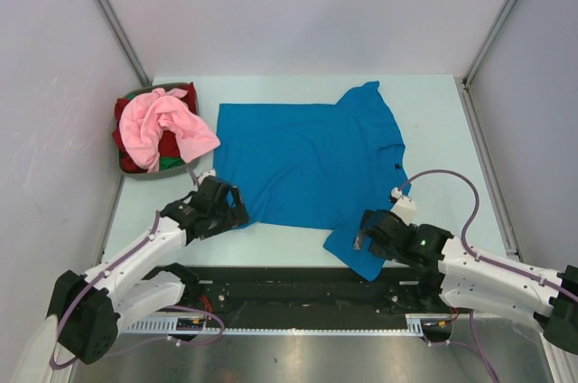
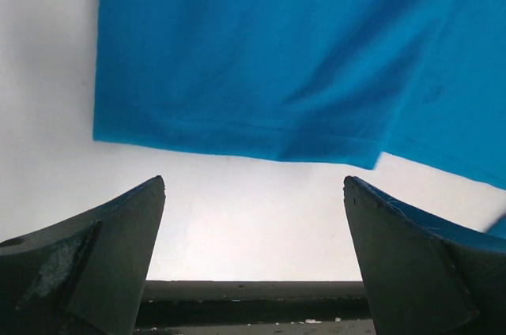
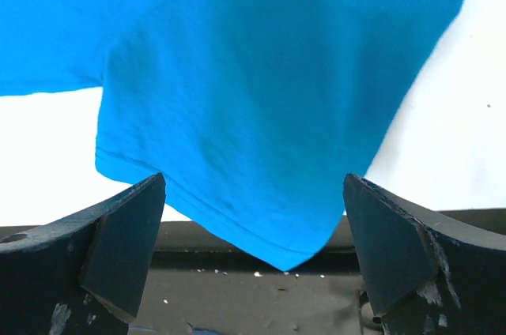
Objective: Fold and stack the t-shirts
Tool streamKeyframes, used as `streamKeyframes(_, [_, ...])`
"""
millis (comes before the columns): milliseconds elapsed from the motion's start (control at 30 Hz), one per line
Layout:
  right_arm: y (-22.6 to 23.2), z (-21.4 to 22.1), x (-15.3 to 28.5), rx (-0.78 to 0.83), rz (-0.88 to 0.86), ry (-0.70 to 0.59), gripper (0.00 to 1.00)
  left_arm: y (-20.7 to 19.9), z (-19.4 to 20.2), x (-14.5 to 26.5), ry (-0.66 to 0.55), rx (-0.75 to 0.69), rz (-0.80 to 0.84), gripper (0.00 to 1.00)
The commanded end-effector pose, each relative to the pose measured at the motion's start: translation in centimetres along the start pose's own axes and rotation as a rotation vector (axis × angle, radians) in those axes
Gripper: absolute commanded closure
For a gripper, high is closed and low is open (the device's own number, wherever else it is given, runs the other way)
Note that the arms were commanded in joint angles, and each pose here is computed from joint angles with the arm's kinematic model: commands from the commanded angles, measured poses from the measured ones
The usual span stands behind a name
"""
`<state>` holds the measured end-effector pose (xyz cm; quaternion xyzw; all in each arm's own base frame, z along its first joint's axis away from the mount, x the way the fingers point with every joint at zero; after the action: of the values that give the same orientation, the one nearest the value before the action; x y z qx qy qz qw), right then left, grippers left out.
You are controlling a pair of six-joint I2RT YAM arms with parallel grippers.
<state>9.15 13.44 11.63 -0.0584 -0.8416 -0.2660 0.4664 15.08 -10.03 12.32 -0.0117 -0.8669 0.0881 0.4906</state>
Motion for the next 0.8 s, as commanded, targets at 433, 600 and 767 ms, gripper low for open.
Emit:
streamKeyframes(433, [-0.4,2.1,1.4,-0.034,-0.042,0.012,0.0,4.1,1.2,-2.4,-0.076,0.335,-0.19,0.0])
streamKeyframes(600, [-0.5,2.3,1.6,-0.027,-0.043,0.016,0.0,4.1,1.0,-3.6,-0.056,0.337,-0.208,0.08])
streamKeyframes(767, [-0.8,2.2,2.1,-0.029,-0.06,0.01,0.0,4.2,0.8,-4.3,-0.042,0.335,-0.227,0.24])
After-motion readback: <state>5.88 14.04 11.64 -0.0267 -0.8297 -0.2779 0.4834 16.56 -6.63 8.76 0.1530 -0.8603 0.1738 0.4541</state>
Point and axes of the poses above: each gripper's point midway between its finger pads, its own x axis back along the fingers, its own y axis along the line the jaws close on, z = x × y, the point moved 8 cm from there along x, back along the fingers, and after that the axes turned 12 degrees about -x, right-handed, at the moved point
